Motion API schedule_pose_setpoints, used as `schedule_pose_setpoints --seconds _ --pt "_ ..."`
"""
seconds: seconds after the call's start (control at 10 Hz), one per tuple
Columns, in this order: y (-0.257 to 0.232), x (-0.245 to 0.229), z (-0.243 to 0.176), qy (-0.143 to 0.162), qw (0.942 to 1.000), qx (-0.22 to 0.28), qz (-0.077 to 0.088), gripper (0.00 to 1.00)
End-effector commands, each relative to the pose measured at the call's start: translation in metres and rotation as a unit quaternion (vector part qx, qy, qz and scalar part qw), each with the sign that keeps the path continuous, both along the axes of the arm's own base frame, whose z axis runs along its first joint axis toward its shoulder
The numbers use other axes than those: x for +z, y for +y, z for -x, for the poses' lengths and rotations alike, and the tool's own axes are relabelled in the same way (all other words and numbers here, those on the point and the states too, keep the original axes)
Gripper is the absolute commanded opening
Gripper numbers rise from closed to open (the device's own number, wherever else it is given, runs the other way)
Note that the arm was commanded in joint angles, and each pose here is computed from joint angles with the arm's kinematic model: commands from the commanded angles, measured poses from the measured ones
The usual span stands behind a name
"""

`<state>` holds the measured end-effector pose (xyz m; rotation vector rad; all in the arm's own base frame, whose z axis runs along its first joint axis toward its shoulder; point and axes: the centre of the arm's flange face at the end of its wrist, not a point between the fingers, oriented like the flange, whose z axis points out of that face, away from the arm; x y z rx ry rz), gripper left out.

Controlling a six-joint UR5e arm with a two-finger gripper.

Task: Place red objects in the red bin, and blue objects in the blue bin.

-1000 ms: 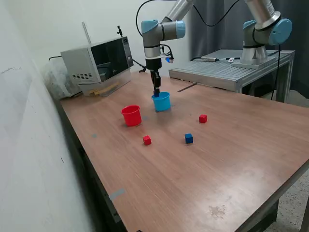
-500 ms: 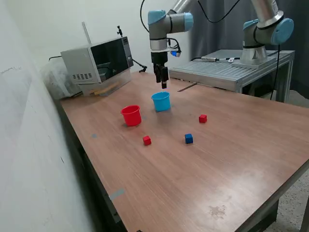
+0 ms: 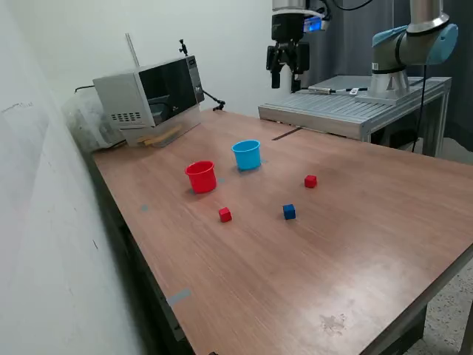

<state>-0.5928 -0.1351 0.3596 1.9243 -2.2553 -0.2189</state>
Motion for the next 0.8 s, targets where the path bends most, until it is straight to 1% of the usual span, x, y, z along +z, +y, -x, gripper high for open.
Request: schedule_pose_setpoints --seconds 0.0,0.1,0.2,0.3,0.5,0.6,0.7 --pt "-0.047 0.019 0.016 0.017 0.9996 -0.018 0.017 1.00" --pt "-0.062 0.013 0.039 0.018 0.9992 -0.028 0.020 1.00" --pt "-0.066 0.001 0.066 0.018 0.9982 -0.052 0.025 1.00" --pt "-0.068 -0.020 0.095 0.014 0.9968 -0.075 0.024 1.00" --pt "-0.074 -0.075 0.116 -0.013 0.9954 -0.092 0.021 1.00" --pt "-0.097 -0.107 0.118 -0.026 0.9963 -0.080 0.017 1.00" --pt "-0.107 -0.137 0.119 -0.035 0.9966 -0.075 0.003 1.00"
